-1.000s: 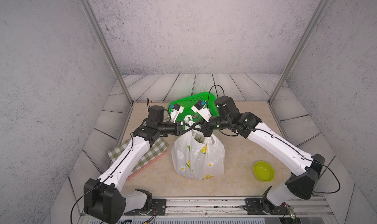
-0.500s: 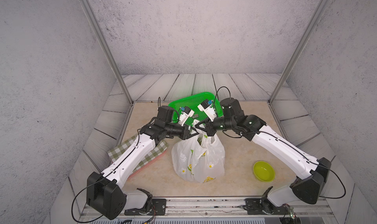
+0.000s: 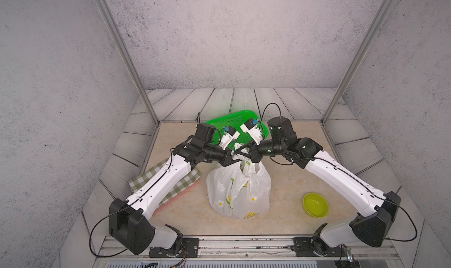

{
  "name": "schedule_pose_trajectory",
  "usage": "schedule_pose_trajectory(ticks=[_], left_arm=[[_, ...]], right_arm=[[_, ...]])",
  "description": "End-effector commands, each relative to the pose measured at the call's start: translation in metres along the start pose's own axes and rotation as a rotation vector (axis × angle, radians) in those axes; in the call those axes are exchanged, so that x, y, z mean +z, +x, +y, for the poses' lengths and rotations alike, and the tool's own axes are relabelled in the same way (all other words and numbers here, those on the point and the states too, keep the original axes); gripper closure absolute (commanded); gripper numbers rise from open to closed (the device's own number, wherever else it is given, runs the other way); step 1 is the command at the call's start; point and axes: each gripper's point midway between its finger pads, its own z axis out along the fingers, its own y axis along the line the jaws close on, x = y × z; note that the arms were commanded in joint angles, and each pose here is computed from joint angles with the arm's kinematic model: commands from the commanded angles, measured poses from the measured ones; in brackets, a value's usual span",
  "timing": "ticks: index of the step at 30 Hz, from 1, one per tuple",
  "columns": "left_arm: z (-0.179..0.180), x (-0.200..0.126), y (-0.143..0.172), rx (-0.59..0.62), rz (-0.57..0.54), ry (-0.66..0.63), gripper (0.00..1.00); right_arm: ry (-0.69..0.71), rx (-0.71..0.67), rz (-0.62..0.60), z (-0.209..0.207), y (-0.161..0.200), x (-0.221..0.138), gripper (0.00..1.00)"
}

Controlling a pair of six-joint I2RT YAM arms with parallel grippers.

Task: Place the pineapple into a plastic bag & tie a knot
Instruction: Cross the plastic bag at the center of the board.

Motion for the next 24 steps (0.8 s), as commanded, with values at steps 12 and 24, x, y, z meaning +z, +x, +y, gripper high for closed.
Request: schedule_pose_trajectory(ticks=[12, 24], left_arm=[[-0.026, -0.009, 0.006, 0.063, 0.059, 0.075, 0.71], [-0.030, -0.007, -0.002, 0.064, 0.021, 0.107, 0.69]], right_arm=[[-0.076, 0.017, 0.007, 0.003, -0.004, -0.001, 0.98], [-0.168, 0.068, -0.012, 0.014, -0.010, 0.003, 0.99]])
